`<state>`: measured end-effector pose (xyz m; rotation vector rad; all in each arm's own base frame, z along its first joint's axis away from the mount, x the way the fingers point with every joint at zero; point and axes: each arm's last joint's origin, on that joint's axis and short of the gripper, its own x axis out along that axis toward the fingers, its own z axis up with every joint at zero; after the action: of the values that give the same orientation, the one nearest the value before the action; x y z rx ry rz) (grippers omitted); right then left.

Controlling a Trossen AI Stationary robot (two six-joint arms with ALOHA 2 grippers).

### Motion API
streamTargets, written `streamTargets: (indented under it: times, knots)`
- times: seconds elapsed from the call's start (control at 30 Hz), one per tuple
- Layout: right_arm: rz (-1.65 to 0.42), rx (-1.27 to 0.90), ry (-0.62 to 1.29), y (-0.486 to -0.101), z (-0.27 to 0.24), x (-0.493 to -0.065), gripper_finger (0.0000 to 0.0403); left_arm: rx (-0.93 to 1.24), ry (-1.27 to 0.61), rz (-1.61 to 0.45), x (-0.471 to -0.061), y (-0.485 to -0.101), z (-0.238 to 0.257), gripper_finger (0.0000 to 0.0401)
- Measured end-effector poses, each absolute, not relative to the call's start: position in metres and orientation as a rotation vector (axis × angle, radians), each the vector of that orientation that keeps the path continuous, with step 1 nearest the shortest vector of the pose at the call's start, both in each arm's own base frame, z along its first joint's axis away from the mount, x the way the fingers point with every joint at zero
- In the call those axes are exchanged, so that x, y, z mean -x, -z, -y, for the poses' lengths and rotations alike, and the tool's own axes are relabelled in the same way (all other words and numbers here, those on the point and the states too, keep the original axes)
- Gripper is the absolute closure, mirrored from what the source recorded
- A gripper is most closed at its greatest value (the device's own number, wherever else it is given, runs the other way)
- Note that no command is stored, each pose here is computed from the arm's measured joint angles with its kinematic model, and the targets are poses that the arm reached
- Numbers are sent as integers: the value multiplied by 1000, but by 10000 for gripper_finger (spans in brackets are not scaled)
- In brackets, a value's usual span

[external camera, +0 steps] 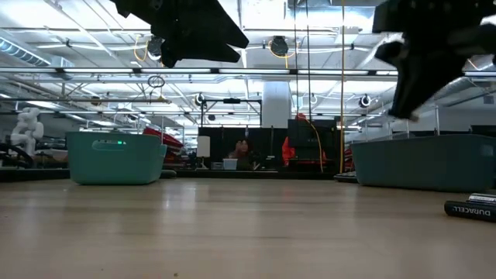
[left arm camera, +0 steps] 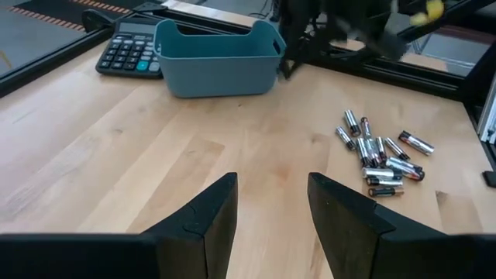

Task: Sort batteries
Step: Put the black battery into the dark blue bin

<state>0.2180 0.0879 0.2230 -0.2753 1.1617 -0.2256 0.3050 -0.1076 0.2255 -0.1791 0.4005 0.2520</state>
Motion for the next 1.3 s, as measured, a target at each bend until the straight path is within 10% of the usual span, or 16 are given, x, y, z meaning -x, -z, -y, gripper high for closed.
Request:
streamTargets:
  times: [1.3]
  knots:
    - [-1137,227,626,-266,-49,-147,402,178,-256,-399,-305,-226,107,232]
